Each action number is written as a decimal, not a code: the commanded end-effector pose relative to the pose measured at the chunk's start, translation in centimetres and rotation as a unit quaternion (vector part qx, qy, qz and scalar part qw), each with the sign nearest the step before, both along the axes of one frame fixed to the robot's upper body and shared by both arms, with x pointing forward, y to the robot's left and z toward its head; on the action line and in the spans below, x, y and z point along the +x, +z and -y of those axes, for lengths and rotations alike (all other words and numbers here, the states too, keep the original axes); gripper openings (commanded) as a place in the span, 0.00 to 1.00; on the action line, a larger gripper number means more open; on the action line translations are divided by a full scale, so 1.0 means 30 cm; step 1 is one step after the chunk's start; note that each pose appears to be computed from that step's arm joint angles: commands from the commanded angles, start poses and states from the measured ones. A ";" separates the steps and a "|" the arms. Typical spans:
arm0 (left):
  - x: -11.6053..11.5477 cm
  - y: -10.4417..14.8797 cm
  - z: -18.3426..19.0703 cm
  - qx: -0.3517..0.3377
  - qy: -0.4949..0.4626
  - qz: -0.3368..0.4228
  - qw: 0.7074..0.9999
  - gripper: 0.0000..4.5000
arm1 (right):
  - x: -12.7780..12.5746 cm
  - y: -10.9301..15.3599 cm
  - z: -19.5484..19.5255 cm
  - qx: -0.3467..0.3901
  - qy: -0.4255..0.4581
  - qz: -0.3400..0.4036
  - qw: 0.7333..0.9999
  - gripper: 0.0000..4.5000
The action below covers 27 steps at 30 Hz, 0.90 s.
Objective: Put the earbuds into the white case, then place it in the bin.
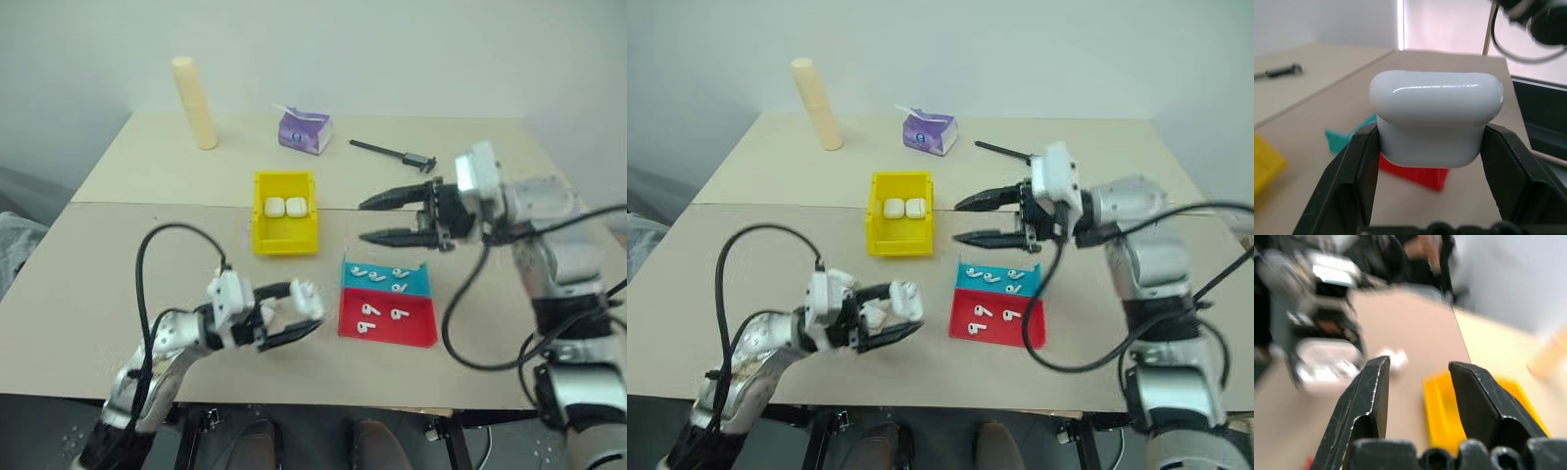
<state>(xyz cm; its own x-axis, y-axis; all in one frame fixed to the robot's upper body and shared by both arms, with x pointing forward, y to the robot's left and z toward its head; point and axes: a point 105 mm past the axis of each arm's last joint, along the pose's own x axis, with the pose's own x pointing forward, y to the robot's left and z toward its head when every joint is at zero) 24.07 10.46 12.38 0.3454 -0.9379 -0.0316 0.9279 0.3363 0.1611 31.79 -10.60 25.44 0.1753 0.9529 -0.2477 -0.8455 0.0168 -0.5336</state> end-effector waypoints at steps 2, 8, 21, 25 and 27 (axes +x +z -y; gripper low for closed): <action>-0.043 0.013 -0.053 0.029 0.018 0.034 0.999 0.62 | 0.085 -0.062 0.007 -0.211 -0.030 0.027 0.977 0.53; -0.046 0.008 -0.063 0.017 0.055 0.040 0.998 0.62 | 0.163 -0.158 0.032 -0.392 -0.020 0.045 0.919 0.53; -0.067 -0.011 -0.019 0.007 0.070 0.042 0.997 0.62 | 0.187 -0.296 0.007 -0.473 -0.024 0.009 0.881 0.53; -0.063 -0.014 -0.016 0.007 0.071 0.041 0.997 0.62 | 0.185 -0.322 0.010 -0.477 -0.030 -0.003 0.878 0.53; -0.057 -0.016 -0.012 0.007 0.072 0.040 0.997 0.62 | 0.191 -0.340 0.013 -0.475 -0.042 -0.011 0.879 0.53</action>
<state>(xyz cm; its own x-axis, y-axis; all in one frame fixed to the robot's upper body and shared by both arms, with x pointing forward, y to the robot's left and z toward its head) 22.56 11.52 10.75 0.4960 -0.8667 -0.0541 0.8556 0.4771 0.2008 37.37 -11.23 14.80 0.1993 0.2941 -0.9348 -0.8753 -0.3754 -0.3047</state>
